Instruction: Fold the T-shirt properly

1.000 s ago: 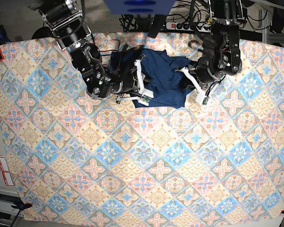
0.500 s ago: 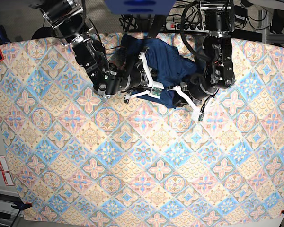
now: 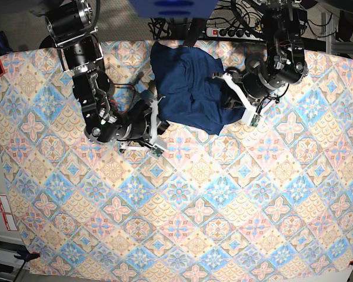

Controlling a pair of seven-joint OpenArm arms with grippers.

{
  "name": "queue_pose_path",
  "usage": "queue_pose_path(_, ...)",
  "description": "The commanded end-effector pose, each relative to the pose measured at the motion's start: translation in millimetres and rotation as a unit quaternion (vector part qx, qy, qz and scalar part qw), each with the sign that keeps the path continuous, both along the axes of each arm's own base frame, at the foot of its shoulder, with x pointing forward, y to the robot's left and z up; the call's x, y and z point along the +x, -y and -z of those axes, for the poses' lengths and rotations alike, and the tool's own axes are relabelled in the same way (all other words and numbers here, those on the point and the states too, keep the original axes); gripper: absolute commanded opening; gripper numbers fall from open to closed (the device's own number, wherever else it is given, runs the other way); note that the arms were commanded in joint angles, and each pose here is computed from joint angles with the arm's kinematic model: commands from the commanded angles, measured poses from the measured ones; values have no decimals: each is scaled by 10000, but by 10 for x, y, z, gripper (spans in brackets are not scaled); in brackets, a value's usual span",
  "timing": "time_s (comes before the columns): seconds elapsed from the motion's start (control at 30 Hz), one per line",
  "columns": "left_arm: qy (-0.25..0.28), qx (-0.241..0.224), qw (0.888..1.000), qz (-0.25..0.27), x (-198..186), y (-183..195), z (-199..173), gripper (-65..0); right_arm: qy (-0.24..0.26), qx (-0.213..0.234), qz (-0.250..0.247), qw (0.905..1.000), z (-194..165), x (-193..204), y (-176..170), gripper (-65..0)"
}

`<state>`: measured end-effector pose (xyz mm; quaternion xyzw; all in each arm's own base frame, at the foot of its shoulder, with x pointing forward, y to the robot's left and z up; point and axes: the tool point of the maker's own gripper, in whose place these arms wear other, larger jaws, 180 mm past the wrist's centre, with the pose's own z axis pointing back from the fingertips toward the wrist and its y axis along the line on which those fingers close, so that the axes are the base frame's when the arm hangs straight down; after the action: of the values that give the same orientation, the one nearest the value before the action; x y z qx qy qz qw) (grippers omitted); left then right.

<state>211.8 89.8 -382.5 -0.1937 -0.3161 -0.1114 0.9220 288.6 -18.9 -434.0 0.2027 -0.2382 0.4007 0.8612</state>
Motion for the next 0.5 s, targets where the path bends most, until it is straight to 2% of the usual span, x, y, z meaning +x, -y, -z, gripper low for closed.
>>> queue_pose_path(0.0, 117, 19, 9999, 126, -20, 27, -41, -650, 227, 278, 38, 9993, -153, 182, -69, -572)
queue_pose_path(0.23, -387, 191, 9981, 432, -278, 5, 222, -650, -245, 328, 258, 9988, 159, 142, 3, -572)
queue_pose_path(0.47, -773, 408, 9942, 634, -239, 27, 567, -650, -554, 392, 387, 9969, 361, 37, 21, -572)
